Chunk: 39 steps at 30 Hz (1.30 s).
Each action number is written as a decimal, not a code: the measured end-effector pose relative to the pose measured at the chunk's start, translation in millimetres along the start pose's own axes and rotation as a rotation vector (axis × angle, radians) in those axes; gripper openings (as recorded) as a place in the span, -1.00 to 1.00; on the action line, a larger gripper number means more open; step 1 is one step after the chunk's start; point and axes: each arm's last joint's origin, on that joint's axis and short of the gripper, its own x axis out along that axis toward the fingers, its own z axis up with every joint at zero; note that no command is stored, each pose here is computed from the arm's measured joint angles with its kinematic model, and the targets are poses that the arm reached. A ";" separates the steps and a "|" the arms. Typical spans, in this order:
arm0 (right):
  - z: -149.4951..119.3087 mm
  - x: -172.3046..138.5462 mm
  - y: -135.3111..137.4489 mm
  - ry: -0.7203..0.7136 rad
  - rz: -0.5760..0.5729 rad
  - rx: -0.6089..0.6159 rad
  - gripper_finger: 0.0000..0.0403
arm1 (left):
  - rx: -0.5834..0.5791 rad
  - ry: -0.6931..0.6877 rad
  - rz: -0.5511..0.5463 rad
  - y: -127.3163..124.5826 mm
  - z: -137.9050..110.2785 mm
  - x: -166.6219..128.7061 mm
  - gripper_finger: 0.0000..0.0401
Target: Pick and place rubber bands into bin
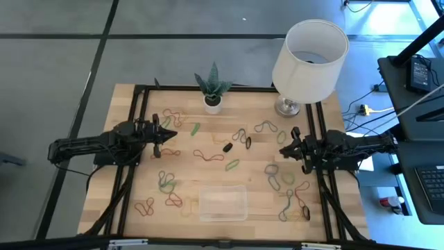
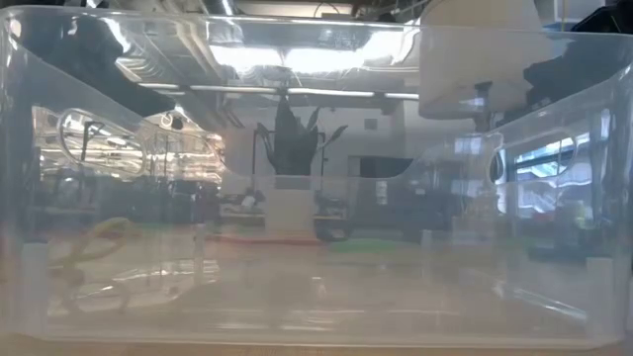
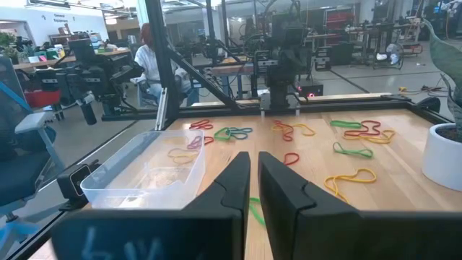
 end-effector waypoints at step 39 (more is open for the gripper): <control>64.0 45.8 -5.3 0.230 -0.382 -0.056 -0.99 | 0.000 0.000 0.000 0.0 0.0 0.0 -0.99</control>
